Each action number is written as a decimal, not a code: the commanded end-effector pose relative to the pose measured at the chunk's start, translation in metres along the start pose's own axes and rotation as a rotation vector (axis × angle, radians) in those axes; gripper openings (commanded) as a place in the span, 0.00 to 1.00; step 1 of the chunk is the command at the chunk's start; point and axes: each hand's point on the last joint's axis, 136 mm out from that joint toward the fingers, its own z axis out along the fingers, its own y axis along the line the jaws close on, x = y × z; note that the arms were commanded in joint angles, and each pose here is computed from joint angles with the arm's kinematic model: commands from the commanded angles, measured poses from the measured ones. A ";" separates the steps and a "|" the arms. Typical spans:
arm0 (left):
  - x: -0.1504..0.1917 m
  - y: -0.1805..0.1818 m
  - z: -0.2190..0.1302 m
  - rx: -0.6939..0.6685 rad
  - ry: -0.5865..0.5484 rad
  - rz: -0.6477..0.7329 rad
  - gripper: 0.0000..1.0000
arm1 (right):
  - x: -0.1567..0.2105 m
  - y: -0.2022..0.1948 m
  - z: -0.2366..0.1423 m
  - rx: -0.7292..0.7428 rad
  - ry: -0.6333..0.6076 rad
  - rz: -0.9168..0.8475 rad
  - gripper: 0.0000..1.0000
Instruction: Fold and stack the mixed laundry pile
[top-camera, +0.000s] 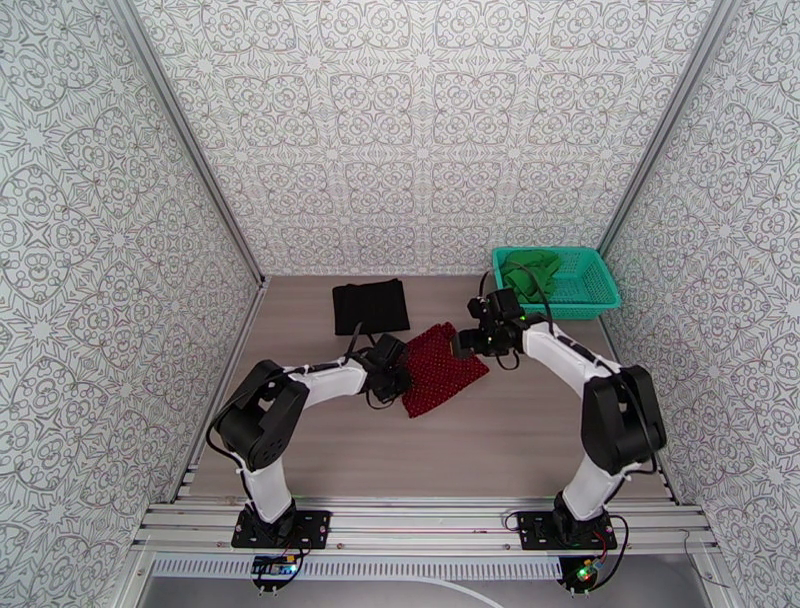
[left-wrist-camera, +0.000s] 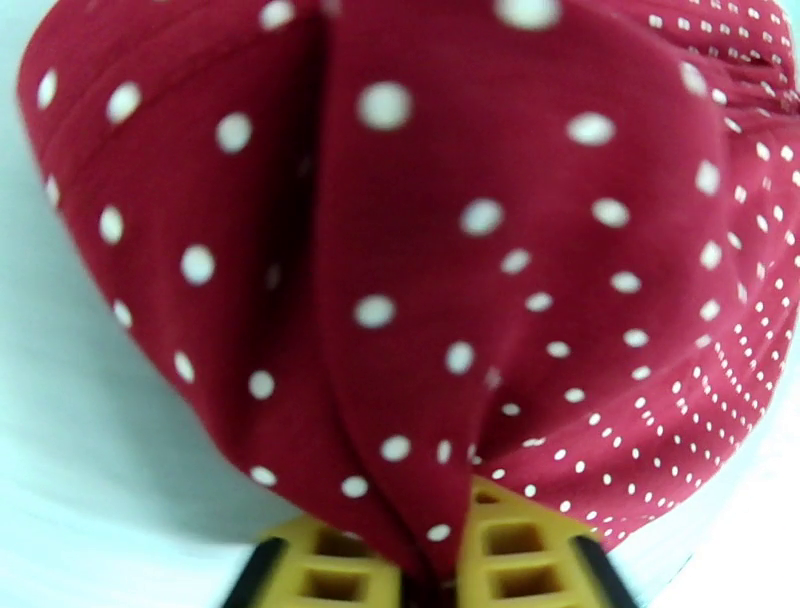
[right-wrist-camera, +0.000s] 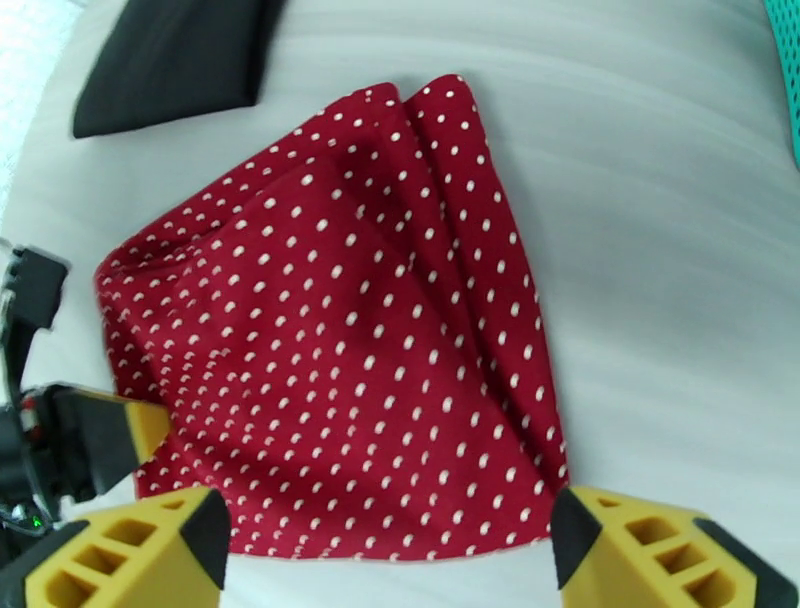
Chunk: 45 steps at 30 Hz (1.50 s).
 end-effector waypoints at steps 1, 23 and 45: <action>-0.015 0.020 0.007 -0.040 -0.021 -0.005 0.00 | 0.013 -0.013 0.014 0.043 0.112 -0.081 0.90; -0.040 0.041 -0.005 -0.088 0.021 0.066 0.00 | 0.015 0.007 0.073 -0.157 0.266 -0.050 0.90; -0.043 0.047 -0.003 -0.097 0.019 0.074 0.00 | 0.032 0.033 0.122 -0.197 0.330 -0.057 0.46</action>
